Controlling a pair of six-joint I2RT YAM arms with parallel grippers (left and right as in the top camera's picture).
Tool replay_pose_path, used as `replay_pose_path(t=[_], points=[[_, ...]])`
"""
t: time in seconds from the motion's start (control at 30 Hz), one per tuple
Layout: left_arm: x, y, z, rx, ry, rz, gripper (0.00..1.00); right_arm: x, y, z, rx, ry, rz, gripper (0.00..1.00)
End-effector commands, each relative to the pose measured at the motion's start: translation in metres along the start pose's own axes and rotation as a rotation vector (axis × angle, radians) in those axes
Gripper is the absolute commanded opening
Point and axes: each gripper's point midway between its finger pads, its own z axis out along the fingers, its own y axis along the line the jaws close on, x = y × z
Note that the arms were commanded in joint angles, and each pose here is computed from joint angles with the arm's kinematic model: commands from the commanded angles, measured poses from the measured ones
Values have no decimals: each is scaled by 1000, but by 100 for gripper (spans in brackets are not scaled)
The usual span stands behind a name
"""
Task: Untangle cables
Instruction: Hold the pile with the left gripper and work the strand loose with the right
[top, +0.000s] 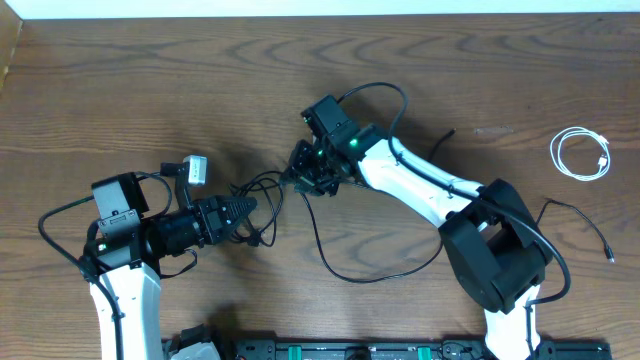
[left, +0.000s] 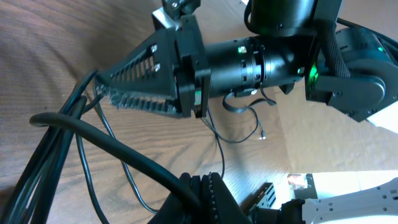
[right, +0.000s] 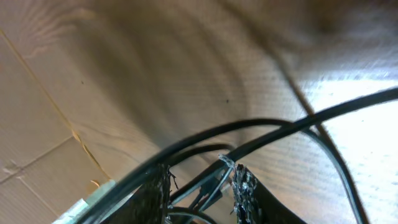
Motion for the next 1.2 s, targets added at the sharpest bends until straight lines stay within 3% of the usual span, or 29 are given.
replay_pose_path(t=[0.0,0.4,0.77,0.93,1.0,1.17], points=[[1,-3,0,24,1,17,8,6,-4,4,20,5,19,32],[1,-3,0,24,1,16,8,16,-4,14,57,-46,90,33],[4,-2,0,20,8,3,8,26,-3,22,73,-87,296,43],[4,-2,0,20,9,1,8,25,-2,22,66,-91,339,24],[4,-2,0,20,9,1,8,24,2,22,51,-94,330,4],[4,-2,0,20,9,0,8,12,-2,19,63,-140,228,1]])
